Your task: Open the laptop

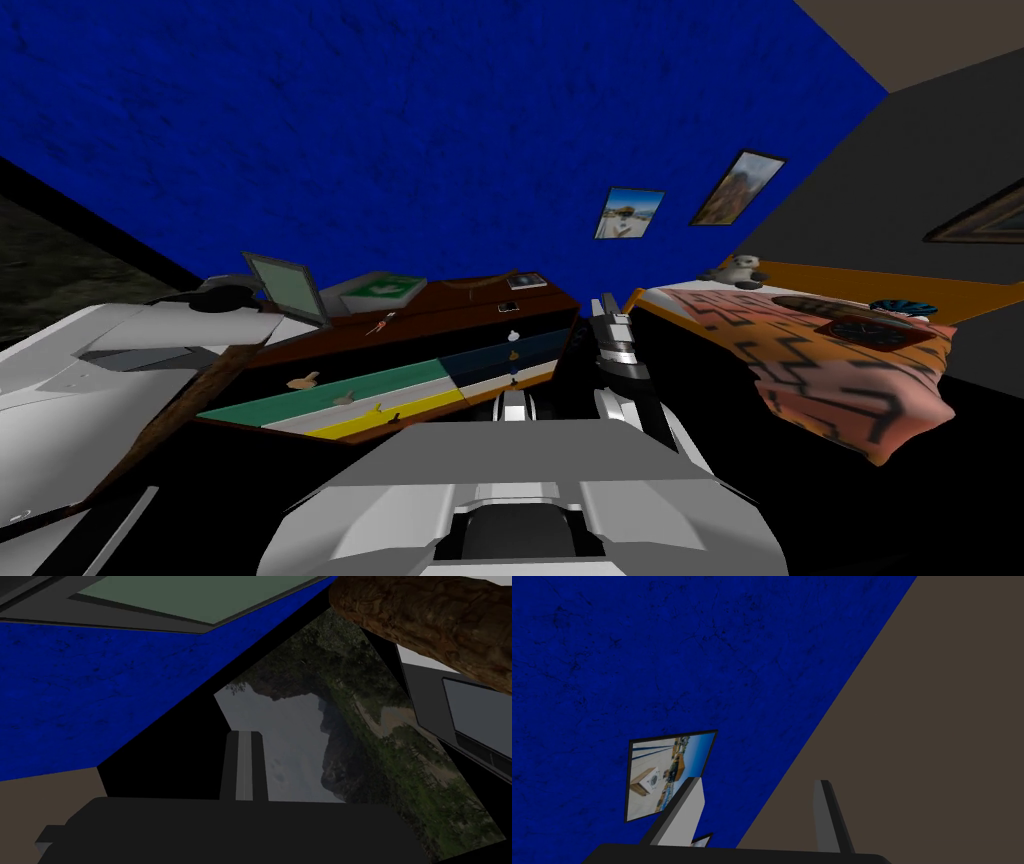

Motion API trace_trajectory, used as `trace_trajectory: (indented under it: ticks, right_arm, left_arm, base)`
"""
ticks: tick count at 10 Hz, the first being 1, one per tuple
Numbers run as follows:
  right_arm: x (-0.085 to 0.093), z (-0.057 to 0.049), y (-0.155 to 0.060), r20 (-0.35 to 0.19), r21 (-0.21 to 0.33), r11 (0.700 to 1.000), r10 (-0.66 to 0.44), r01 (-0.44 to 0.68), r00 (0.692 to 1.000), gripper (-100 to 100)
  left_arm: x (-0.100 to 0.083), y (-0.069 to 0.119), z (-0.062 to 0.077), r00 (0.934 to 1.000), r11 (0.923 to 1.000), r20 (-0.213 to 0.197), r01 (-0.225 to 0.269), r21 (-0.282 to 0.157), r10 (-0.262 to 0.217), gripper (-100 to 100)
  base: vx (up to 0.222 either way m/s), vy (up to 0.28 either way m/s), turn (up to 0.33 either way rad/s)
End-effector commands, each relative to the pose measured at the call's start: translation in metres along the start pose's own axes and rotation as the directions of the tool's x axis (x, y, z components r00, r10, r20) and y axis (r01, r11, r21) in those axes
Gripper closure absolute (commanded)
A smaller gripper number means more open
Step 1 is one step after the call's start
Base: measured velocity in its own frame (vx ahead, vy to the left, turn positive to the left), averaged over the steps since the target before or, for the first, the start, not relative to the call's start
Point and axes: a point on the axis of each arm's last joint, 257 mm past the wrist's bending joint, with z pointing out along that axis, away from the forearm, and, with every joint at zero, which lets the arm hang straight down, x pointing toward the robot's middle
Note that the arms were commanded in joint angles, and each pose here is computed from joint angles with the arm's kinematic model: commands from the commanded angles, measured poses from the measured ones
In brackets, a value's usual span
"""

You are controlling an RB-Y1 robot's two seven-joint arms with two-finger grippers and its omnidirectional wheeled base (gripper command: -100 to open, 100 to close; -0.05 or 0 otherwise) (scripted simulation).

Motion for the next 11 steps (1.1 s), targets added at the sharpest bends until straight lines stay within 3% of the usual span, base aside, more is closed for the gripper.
trace_trajectory:
  ticks: [1,3,5,6,7,11]
  right_arm:
    - [0.0,0.0,0.0,0.0,0.0,1.0,0.0,0.0,1.0,0]
    - [0.0,0.0,0.0,0.0,0.0,1.0,0.0,0.0,1.0,0]
    - [0.0,0.0,0.0,0.0,0.0,1.0,0.0,0.0,1.0,0]
    - [0.0,0.0,0.0,0.0,0.0,1.0,0.0,0.0,1.0,0]
    - [0.0,0.0,0.0,0.0,0.0,1.0,0.0,0.0,1.0,0]
    - [0.0,0.0,0.0,0.0,0.0,1.0,0.0,0.0,1.0,0]
  left_arm:
    - [0.005,0.002,0.001,0.9945,0.9939,-0.008,0.105,0.034,-0.105,100]
    - [0.008,0.004,0.001,0.9832,0.9816,-0.015,0.182,0.057,-0.182,100]
    - [0.012,0.006,0.001,0.9661,0.9629,-0.023,0.258,0.078,-0.257,100]
    - [0.011,0.006,0.001,0.9726,0.9702,-0.02,0.232,0.069,-0.232,100]
    - [0.001,0.015,0.004,0.9781,0.9773,0.014,0.207,0.046,-0.208,-100]
    - [-0.019,0.034,0.008,0.9861,0.9892,0.083,0.146,-0.014,-0.144,-100]
  base:
    - [-0.027,-0.001,0.088]
    - [-0.022,0.0,0.09]
    - [-0.024,-0.001,0.087]
    - [-0.012,0.0,0.016]
    - [-0.004,0.0,-0.163]
    - [-0.001,0.003,-0.136]
